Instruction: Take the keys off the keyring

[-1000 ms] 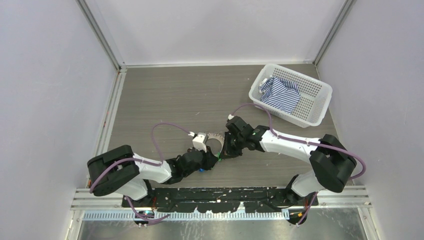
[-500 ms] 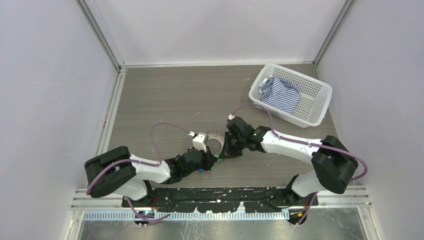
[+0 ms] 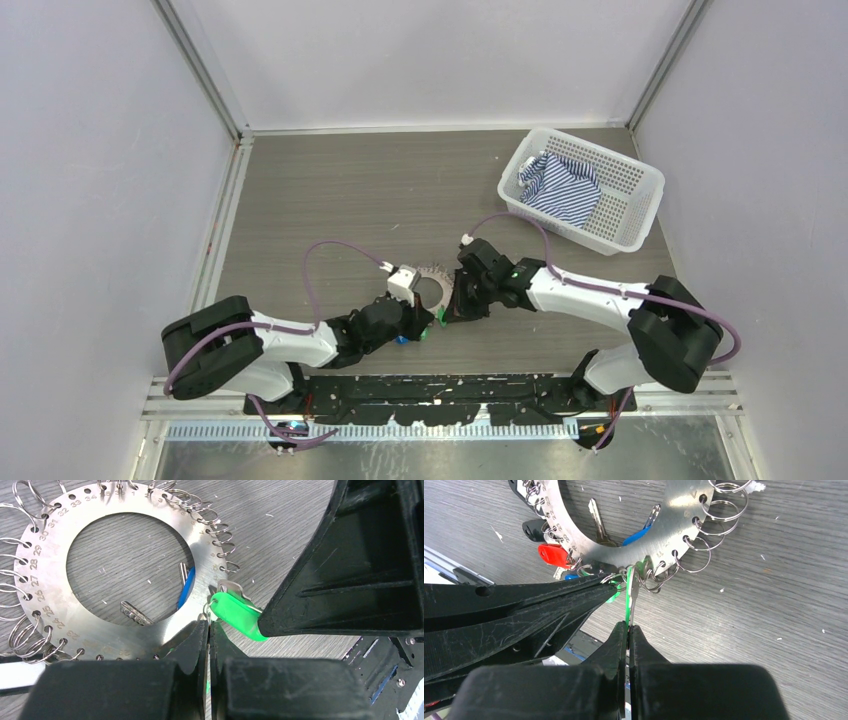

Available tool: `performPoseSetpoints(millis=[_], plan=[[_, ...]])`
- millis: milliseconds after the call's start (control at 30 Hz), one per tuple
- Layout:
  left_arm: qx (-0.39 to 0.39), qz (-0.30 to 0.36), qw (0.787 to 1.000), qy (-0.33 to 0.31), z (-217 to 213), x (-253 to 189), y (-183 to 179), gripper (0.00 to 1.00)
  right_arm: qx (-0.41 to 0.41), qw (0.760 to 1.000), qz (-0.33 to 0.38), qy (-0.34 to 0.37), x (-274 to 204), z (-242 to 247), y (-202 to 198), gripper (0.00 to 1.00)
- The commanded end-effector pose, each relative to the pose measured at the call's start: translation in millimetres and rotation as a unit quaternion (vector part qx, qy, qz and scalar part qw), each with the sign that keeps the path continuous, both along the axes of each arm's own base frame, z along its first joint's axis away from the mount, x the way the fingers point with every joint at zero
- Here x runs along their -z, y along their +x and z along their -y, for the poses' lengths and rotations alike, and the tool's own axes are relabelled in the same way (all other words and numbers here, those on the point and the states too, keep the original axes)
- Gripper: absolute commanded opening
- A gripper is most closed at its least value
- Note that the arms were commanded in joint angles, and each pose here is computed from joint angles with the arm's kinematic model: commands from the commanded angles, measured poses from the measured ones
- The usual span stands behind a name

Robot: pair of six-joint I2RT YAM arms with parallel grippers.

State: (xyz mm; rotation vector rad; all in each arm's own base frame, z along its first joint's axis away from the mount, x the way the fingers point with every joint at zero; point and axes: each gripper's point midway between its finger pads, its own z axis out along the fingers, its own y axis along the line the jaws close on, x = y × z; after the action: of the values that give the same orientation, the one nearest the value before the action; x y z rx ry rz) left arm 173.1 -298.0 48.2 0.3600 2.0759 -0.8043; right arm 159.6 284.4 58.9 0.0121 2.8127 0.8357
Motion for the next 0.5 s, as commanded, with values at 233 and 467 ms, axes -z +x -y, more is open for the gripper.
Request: performPoseSetpoints(millis=[233, 467], plan=[[-0.015, 0.012, 1.000, 0.001, -3.6, -7.0, 4.9, 0.04, -0.005, 0.998, 0.058, 0.034, -33.9, -3.5, 11.8, 0.01], [-0.020, -0.021, 1.000, -0.005, -5.3, 2.5, -2.3, 0.21, -0.007, 0.997, 0.060, 0.042, -37.7, -4.8, 11.0, 0.01]])
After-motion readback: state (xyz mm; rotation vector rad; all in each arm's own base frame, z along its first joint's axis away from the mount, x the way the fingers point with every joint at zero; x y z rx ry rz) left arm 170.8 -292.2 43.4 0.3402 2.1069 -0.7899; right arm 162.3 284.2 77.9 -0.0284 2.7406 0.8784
